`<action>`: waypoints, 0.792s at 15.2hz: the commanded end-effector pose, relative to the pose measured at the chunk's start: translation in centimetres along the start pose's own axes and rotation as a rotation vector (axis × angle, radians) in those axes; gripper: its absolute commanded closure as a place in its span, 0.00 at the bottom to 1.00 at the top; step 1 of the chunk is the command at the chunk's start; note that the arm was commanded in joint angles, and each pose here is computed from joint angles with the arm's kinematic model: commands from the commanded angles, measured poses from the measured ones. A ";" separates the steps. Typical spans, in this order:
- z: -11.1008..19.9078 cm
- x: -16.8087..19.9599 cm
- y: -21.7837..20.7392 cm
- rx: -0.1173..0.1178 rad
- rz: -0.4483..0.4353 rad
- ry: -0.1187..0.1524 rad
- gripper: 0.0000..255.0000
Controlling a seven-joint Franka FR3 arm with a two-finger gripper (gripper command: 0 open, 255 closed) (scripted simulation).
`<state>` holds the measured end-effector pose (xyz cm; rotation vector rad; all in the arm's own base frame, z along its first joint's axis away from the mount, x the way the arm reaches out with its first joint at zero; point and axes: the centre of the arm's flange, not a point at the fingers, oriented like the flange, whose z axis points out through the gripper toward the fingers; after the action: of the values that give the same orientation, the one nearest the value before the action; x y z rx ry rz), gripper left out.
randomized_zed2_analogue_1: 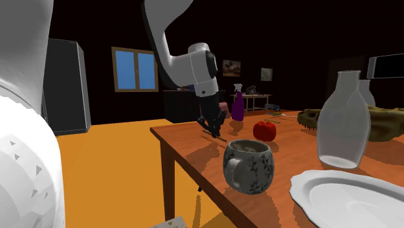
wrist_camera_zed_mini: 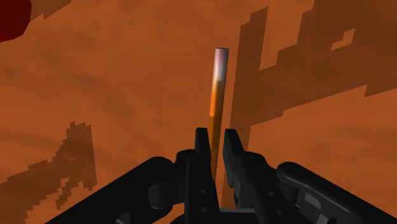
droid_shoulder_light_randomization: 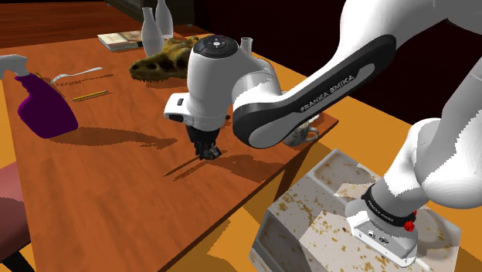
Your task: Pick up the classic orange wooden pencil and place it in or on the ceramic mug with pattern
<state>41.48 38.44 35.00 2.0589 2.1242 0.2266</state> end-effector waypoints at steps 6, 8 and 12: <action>-3.5 -0.1 0.8 0.000 0.000 0.000 1.00; -4.6 -0.1 1.1 0.000 0.000 0.000 1.00; -6.6 -0.2 1.6 0.000 0.000 0.000 1.00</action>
<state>41.50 38.35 41.24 2.0590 2.1241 0.2268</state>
